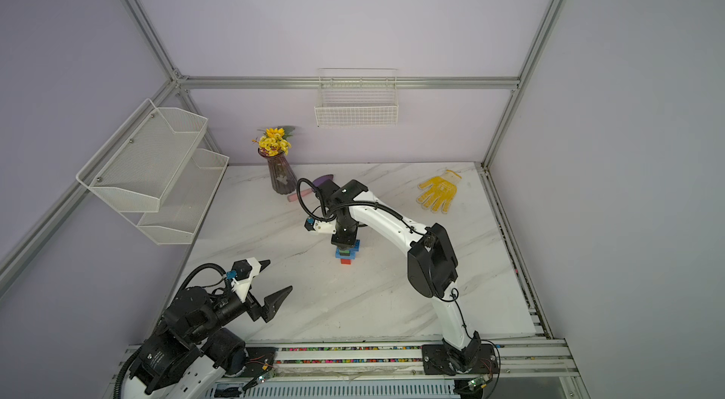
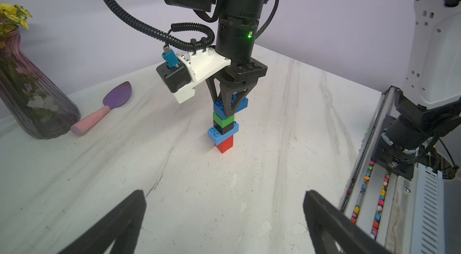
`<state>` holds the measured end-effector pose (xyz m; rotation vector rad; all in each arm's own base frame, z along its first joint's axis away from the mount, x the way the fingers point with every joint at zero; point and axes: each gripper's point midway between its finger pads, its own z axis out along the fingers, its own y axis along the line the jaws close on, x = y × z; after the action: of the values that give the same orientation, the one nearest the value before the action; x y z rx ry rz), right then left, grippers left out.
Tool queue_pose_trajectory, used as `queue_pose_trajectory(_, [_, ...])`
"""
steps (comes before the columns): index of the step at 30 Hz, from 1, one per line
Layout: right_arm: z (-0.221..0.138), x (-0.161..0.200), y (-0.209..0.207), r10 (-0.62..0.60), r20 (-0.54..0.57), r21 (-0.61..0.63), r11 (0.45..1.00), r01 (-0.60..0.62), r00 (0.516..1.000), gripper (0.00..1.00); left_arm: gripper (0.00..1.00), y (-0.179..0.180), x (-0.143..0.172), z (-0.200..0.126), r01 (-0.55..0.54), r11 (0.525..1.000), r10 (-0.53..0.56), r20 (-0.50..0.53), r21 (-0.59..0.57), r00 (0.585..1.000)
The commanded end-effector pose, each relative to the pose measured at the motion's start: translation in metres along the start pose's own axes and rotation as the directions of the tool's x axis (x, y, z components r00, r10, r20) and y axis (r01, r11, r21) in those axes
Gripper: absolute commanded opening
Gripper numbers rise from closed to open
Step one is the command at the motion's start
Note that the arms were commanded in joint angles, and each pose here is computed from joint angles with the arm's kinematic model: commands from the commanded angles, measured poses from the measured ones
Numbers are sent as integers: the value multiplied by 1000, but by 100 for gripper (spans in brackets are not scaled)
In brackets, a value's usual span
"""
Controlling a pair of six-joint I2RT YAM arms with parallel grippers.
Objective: Assemble the letter f with lego
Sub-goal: Assemble the lego brick with the lego brick.
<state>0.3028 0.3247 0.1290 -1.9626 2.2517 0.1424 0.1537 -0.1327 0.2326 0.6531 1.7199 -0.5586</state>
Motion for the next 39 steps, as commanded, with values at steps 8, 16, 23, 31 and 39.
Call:
queue_pose_trajectory(8, [21, 28, 23, 30, -129, -65, 997, -38, 991, 7, 100, -4, -1, 3, -24, 999, 24, 11, 29, 1000])
queue_pose_trajectory(16, [28, 38, 23, 34, -172, -26, 999, -39, 985, 7, 100, -4, -1, 3, -24, 999, 24, 11, 27, 1000])
queue_pose_trajectory(23, [32, 37, 22, 33, -173, -9, 999, -35, 984, 6, 100, -4, -1, 3, -24, 999, 24, 12, 27, 1000])
queue_pose_trajectory(31, [30, 36, 17, 29, -169, 34, 999, -23, 985, 6, 100, -3, -1, 3, -24, 999, 24, 10, 23, 1000])
queue_pose_trajectory(39, [23, 29, 10, 29, -134, 67, 998, -20, 991, 6, 100, -2, -1, 3, -22, 1000, 22, 10, 16, 1000])
